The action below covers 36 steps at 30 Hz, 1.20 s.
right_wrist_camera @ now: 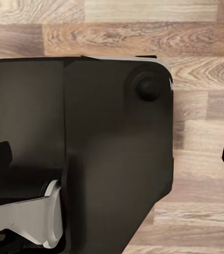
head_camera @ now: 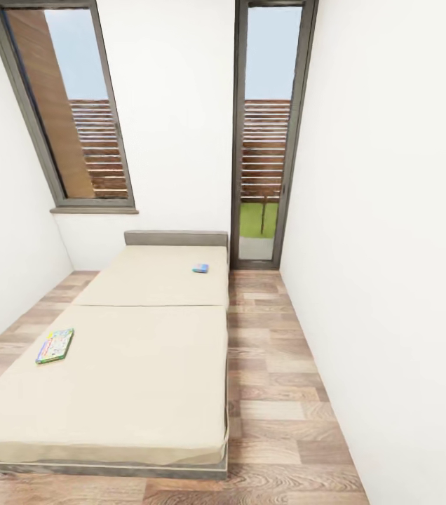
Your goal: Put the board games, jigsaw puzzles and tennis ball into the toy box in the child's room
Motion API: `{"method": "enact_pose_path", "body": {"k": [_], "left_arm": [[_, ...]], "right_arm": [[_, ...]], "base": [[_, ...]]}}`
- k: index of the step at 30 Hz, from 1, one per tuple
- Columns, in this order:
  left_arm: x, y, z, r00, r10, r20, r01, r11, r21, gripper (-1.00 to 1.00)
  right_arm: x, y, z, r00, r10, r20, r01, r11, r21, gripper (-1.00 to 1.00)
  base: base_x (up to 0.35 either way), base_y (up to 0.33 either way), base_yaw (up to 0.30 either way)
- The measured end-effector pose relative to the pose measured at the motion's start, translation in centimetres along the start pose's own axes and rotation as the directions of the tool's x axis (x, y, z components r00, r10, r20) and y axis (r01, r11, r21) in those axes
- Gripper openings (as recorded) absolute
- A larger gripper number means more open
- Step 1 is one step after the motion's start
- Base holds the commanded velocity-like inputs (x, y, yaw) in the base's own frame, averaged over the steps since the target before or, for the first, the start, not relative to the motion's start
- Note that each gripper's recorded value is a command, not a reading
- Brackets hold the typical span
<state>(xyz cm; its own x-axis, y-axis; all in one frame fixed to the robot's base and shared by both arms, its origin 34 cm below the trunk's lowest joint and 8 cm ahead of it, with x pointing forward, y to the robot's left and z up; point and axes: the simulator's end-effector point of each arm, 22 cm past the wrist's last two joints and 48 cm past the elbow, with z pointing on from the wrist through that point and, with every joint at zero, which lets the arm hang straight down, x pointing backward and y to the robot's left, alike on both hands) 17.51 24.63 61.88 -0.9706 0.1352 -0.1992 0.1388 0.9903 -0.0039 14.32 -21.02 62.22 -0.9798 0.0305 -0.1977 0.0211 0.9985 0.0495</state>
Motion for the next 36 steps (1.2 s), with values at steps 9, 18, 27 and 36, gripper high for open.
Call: {"method": "enact_pose_path", "body": {"k": [9,18,27,36], "left_arm": [[-0.29,0.00,0.00,1.000,0.001,0.013,-0.001,1.000,0.000,1.00],[-0.38,-0.03,0.00,1.000,0.001,0.018,-0.001,1.000,0.001,1.00],[-0.40,-0.08,0.00,1.000,0.001,0.018,-0.001,1.000,0.001,1.00],[-0.40,-0.12,0.00,1.000,0.001,0.018,-0.001,1.000,0.002,1.00]], "right_arm": [[-0.01,0.09,0.00,1.000,-0.008,0.000,0.008,1.000,-0.003,1.00],[-0.01,0.14,0.00,1.000,-0.011,0.000,0.011,1.000,-0.004,1.00],[-0.01,0.22,0.00,1.000,-0.013,0.000,0.013,1.000,-0.006,1.00],[-0.01,0.23,0.00,1.000,-0.014,0.000,0.014,1.000,-0.006,1.00]], "base": [[0.001,-0.030,0.224],[0.000,-0.002,0.277],[0.000,0.000,0.281],[0.000,0.000,0.282]]}}
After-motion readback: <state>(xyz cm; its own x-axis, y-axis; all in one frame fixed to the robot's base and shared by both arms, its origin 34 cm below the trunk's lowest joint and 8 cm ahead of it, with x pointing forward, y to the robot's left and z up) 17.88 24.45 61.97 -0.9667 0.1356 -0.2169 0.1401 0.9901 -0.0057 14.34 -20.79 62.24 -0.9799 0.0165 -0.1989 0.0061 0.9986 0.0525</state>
